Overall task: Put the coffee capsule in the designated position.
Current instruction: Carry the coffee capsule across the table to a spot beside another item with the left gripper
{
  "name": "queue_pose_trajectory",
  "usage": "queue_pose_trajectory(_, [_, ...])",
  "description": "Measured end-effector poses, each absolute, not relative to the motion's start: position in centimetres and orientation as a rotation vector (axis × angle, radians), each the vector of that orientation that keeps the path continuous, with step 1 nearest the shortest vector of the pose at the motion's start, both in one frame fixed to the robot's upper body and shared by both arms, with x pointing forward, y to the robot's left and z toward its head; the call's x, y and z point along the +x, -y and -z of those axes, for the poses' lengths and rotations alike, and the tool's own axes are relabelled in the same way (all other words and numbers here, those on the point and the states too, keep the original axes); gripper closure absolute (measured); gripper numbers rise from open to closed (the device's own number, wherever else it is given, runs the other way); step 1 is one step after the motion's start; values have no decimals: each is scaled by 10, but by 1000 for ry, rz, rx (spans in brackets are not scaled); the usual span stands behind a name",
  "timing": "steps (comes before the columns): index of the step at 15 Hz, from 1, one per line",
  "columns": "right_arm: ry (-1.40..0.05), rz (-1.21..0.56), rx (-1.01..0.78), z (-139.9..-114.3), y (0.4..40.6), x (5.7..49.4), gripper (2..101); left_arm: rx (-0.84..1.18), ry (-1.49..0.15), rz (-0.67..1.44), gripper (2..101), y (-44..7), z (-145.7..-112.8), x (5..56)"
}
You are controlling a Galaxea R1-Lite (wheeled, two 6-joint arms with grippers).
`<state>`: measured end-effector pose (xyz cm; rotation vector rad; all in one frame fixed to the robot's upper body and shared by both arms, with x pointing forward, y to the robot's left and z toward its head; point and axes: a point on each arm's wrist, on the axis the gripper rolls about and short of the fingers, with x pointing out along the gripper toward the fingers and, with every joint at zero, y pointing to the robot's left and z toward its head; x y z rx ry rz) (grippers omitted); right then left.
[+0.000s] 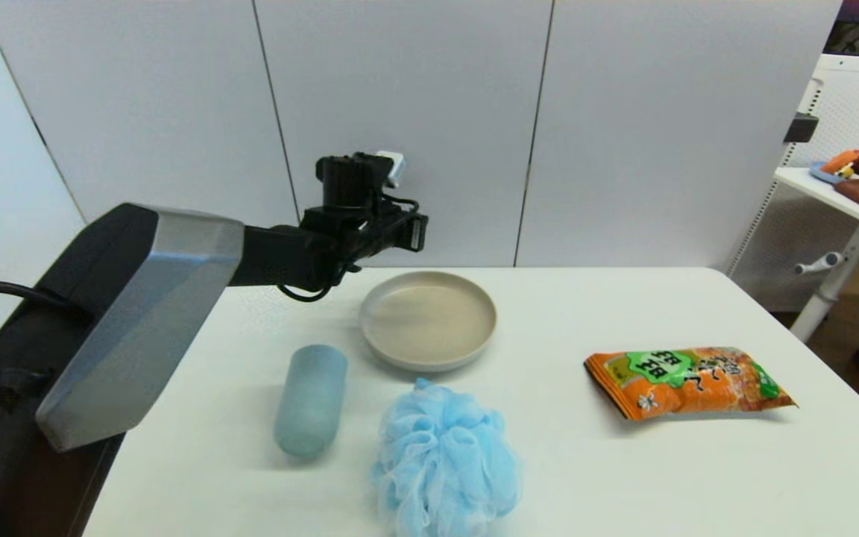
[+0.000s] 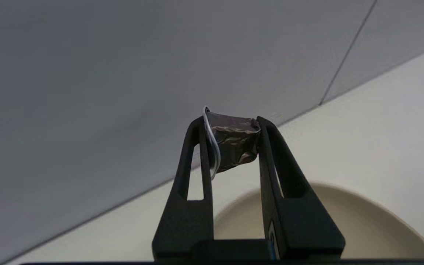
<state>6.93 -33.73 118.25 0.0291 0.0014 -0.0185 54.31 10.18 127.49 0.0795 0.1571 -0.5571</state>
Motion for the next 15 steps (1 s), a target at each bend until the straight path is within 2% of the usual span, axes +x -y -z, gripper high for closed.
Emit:
queue_pose_trajectory(3, [-1,18,29,-1183,337,69,50,66,-99,560,815,-93,-1256,556])
queue_pose_trajectory(7, [-1,19,29,-1183,337,69,50,65,-120,567,815,-85,-1232,561])
queue_pose_trajectory(15, [-1,19,29,-1183,337,69,50,64,-174,563,815,-87,-1215,562])
